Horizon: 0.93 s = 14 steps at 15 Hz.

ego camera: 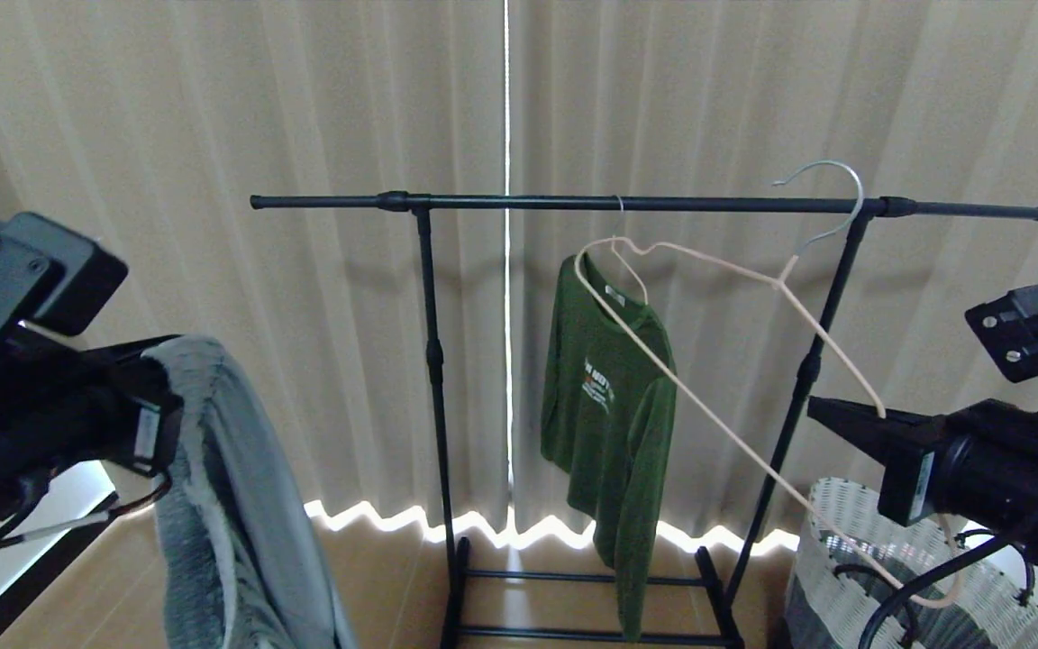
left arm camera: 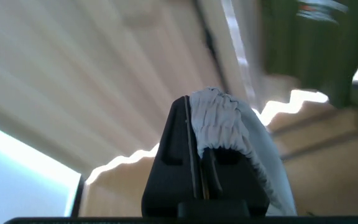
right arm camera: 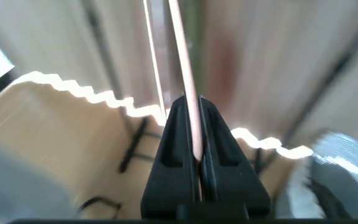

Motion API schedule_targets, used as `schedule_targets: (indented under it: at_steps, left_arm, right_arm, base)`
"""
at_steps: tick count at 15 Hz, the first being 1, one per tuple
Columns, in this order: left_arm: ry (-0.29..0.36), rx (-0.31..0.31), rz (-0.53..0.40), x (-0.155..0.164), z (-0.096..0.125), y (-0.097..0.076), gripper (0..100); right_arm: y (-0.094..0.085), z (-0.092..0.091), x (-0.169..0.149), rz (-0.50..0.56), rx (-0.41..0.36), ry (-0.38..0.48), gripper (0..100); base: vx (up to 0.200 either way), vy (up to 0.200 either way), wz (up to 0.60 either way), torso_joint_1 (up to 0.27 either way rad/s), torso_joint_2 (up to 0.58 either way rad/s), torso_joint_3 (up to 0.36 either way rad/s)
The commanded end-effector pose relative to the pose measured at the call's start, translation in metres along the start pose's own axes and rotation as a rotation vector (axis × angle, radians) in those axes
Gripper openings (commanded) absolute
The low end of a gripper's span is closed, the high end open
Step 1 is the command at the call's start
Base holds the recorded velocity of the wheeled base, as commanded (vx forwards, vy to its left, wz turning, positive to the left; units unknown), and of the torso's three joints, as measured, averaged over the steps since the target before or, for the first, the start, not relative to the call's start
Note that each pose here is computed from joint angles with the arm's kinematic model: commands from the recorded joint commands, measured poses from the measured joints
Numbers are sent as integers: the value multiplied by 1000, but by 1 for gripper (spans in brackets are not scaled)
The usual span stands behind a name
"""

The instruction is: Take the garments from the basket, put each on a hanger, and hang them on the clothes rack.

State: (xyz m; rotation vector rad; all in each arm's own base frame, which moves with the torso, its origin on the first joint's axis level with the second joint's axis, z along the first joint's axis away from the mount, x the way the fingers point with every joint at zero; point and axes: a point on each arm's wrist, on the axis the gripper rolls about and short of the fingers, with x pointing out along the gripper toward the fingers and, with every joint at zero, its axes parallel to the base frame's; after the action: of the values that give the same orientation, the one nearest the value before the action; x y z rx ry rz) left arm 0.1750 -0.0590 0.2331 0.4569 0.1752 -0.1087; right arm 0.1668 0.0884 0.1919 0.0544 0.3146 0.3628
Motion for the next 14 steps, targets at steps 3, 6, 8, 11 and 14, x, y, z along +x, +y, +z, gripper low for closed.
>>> schedule_targets:
  at_steps: [3,6,8,11,14]
  left_arm:
    - [92,-17,83,72,42,-31,0]
    - [142,-48,183,102,48,-39,0]
    - [162,-60,223,113,47,-42,0]
    - [158,-88,225,118,49,-44,0]
    - [140,-119,234,119,54,-43,0]
  right_arm:
    - [34,-13,2,181,12,73,0]
    - [58,-19,-7,306,4,97,0]
    - [68,-22,-12,360,7,110,0]
    - [85,-27,-20,445,21,141,0]
    - [94,-30,-17,472,7,165,0]
  base:
    - [0,0,0,0,0,0]
    - [0,0,0,0,0,0]
    - [0,0,0,0,0,0]
    - [0,0,0,0,0,0]
    - [0,0,0,0,0,0]
